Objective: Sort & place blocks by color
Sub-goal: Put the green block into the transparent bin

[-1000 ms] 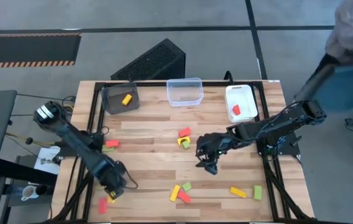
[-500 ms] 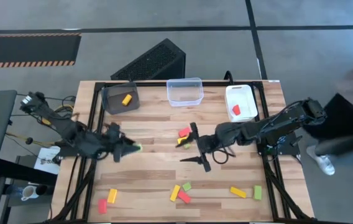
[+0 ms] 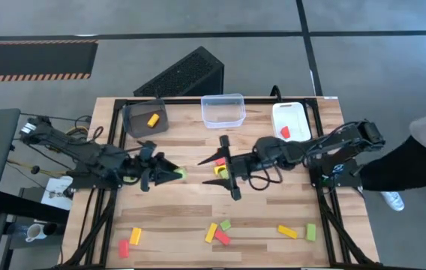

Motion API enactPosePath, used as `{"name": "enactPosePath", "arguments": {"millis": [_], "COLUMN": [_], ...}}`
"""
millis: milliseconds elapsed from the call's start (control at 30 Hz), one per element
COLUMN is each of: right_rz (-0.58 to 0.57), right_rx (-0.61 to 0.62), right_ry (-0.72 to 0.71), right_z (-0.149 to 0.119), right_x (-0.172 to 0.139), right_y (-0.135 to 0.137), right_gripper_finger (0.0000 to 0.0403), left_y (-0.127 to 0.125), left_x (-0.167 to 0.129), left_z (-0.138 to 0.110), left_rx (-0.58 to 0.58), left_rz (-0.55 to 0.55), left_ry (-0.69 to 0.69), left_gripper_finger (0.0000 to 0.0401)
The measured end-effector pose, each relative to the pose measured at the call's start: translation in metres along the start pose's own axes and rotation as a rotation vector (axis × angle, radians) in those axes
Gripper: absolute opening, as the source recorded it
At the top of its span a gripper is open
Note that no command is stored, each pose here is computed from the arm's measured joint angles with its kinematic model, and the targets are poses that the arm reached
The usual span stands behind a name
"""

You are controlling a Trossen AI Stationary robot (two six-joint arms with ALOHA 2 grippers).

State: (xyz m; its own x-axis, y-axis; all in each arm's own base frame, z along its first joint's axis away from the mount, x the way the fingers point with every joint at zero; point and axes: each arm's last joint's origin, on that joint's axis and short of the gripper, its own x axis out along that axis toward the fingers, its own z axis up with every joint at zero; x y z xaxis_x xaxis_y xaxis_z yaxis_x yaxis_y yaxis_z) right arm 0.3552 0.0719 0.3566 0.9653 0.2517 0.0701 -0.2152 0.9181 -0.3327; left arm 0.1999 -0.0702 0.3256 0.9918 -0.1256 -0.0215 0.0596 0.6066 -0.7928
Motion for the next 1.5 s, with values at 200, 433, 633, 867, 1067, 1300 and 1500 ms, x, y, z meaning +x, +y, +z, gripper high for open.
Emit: {"name": "enactPosePath", "arguments": {"millis": [200,433,633,867,1067,1300,1500], "right_rz": [0.085,0.106,0.106,0.102,0.101,0.105,0.103], "right_rx": [0.080,0.009,0.003,-0.007,-0.010,-0.004,0.106], "right_ry": [0.096,0.124,0.147,0.151,0.151,0.172,0.248], "right_z": [0.000,-0.006,-0.013,-0.019,-0.019,-0.019,-0.010], "right_x": [0.027,0.046,0.049,0.053,0.053,0.050,0.034], "right_y": [-0.006,-0.004,-0.006,-0.006,-0.006,-0.008,-0.015], "right_gripper_finger": [0.0272,0.0272,0.0272,0.0257,0.0178,0.0131,0.0128], "left_y": [0.005,0.007,0.007,0.007,0.009,0.010,0.011], "left_x": [0.013,0.015,0.015,0.015,0.016,0.016,0.010], "left_z": [0.003,0.003,0.003,0.004,0.005,0.005,0.008], "left_rx": [-0.005,-0.008,-0.006,0.006,0.001,-0.002,0.080], "left_rz": [-0.059,-0.069,-0.078,-0.095,-0.088,-0.067,-0.029], "left_ry": [0.030,0.055,0.064,0.081,0.084,0.072,0.055], "left_gripper_finger": [0.0109,0.0109,0.0109,0.0110,0.0110,0.0137,0.0189]}}
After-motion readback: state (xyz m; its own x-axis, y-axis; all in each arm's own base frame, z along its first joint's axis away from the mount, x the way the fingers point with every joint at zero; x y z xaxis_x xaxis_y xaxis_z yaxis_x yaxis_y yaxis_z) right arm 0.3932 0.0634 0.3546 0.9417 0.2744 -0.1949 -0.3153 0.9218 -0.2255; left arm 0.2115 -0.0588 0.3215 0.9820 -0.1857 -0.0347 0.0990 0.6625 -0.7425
